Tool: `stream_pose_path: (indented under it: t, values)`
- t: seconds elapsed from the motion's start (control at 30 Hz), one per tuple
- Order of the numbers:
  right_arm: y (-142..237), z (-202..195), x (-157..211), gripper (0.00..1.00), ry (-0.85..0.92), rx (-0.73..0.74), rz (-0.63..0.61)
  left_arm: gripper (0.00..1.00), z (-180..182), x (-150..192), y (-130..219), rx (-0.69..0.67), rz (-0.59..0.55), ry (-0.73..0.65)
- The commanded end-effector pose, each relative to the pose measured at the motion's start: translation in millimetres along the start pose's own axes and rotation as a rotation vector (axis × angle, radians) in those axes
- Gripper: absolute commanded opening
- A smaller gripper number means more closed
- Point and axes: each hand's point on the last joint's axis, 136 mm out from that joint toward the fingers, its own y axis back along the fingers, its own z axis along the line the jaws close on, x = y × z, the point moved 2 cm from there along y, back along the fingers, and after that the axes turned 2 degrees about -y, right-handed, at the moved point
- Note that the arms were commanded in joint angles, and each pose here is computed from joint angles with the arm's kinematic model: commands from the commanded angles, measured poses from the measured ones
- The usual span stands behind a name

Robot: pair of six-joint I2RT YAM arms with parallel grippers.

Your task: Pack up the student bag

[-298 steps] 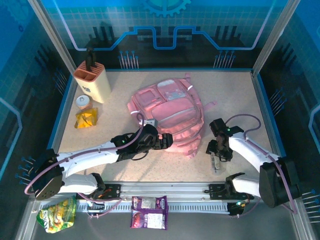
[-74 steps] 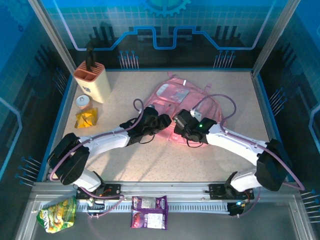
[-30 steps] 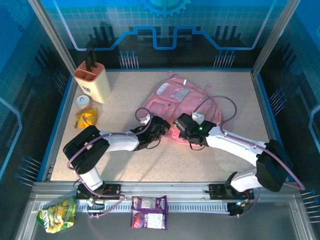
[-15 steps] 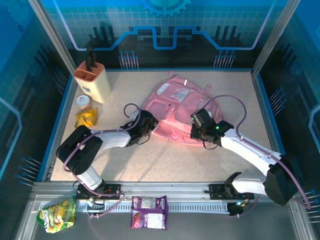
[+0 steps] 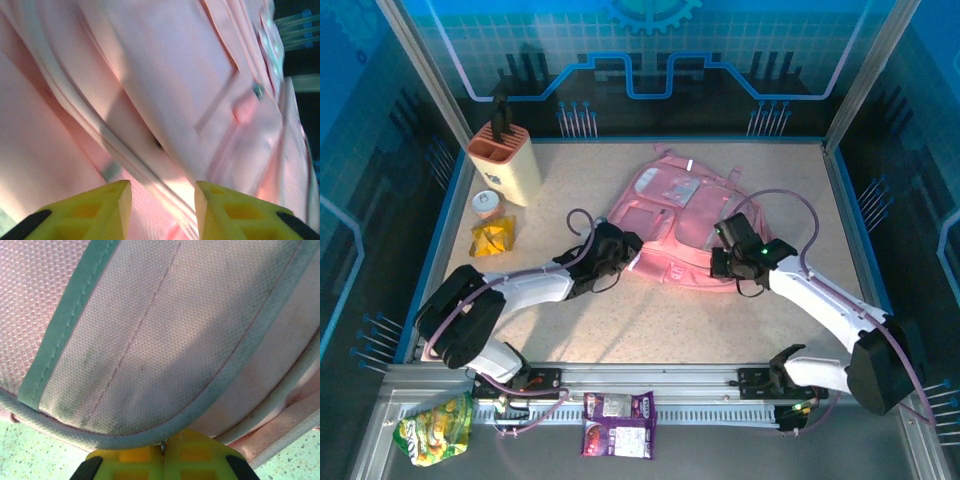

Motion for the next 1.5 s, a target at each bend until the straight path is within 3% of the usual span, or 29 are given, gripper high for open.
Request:
stream_pose_path:
  t: [0.0,0.27,0.47,0.63,1.0,1.17,1.4,1.47]
  values:
    - [2.7,2.5,6.5,0.00,0.009,-0.041,0.025,0.43,-32.8,18.8,12.3,0.095,0.049,0.065]
    - [2.9,2.0,7.7,0.00,0.017,-0.041,0.026,0.58,-94.1,58.9,11.1,0.254,0.111,0.061]
    - [1.3,4.6,7.4,0.00,0.007,-0.058,0.021,0.59,-106.4,74.4,-6.1,0.237,0.148,0.062]
    - [0.9,6.6,5.5,0.00,0.005,-0.065,0.019,0.58,-93.6,78.3,-22.1,0.155,0.135,0.075]
    - [-2.2,3.0,4.8,0.00,0.006,-0.051,0.019,0.41,-92.1,70.2,-43.8,0.069,0.088,0.032]
    - [0.8,-4.0,2.2,0.00,0.006,-0.037,0.013,0.20,-81.7,61.2,-47.4,0.038,0.075,0.030]
    - [6.4,-25.2,-5.0,0.00,-0.058,0.017,0.017,0.01,-69.3,52.8,-45.7,0.014,0.098,0.019]
    - [5.9,-31.2,-7.0,0.00,-0.084,0.017,0.031,0.00,-64.1,48.4,-41.4,0.006,0.099,0.006]
